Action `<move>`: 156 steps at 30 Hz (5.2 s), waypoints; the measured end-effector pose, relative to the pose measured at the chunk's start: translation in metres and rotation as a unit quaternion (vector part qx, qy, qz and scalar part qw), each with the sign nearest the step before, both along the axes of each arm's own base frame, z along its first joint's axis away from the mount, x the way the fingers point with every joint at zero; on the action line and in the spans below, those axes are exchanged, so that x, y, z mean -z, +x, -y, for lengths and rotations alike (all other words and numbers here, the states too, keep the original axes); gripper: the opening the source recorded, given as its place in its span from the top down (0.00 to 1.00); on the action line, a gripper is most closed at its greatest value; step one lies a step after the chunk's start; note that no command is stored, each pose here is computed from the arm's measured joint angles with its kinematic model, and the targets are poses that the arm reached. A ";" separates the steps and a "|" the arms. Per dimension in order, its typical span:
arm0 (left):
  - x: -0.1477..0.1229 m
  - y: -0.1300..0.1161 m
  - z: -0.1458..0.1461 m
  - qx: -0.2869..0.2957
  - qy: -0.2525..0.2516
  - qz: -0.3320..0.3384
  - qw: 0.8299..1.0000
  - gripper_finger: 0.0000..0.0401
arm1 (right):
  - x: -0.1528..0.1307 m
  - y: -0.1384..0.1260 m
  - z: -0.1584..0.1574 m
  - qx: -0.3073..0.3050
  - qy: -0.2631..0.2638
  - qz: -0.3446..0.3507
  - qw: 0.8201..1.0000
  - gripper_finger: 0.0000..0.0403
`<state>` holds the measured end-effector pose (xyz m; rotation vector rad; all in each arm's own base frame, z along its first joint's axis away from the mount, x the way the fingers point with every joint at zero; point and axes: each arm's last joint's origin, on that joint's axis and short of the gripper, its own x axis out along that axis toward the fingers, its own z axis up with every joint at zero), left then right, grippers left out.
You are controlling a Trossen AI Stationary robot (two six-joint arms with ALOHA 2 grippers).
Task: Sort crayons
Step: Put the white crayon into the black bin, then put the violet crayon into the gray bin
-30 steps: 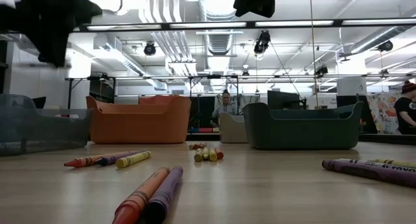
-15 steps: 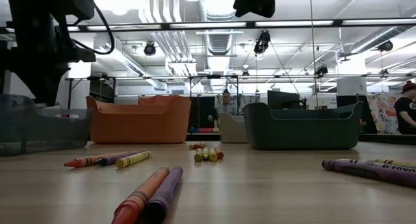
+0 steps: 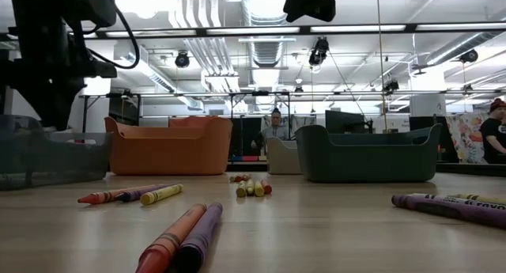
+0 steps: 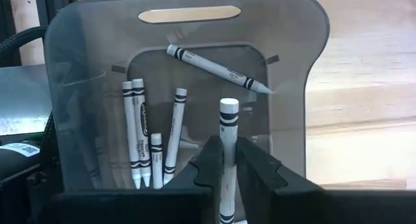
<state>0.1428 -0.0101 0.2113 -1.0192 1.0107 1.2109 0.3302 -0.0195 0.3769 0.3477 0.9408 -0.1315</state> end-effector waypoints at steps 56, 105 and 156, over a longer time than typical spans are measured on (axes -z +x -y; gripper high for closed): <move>-0.199 0.019 -0.057 0.479 0.317 0.253 0.779 0.81 | 0.136 0.040 -0.196 0.310 0.287 -0.330 0.844 0.80; -0.208 -0.003 -0.050 0.476 0.337 0.267 0.767 0.81 | 0.244 0.068 -0.185 0.365 0.189 -0.403 0.818 0.80; -0.201 0.013 -0.055 0.492 0.327 0.246 0.769 0.81 | 0.233 0.039 -0.204 -0.301 -0.031 -0.268 0.915 0.80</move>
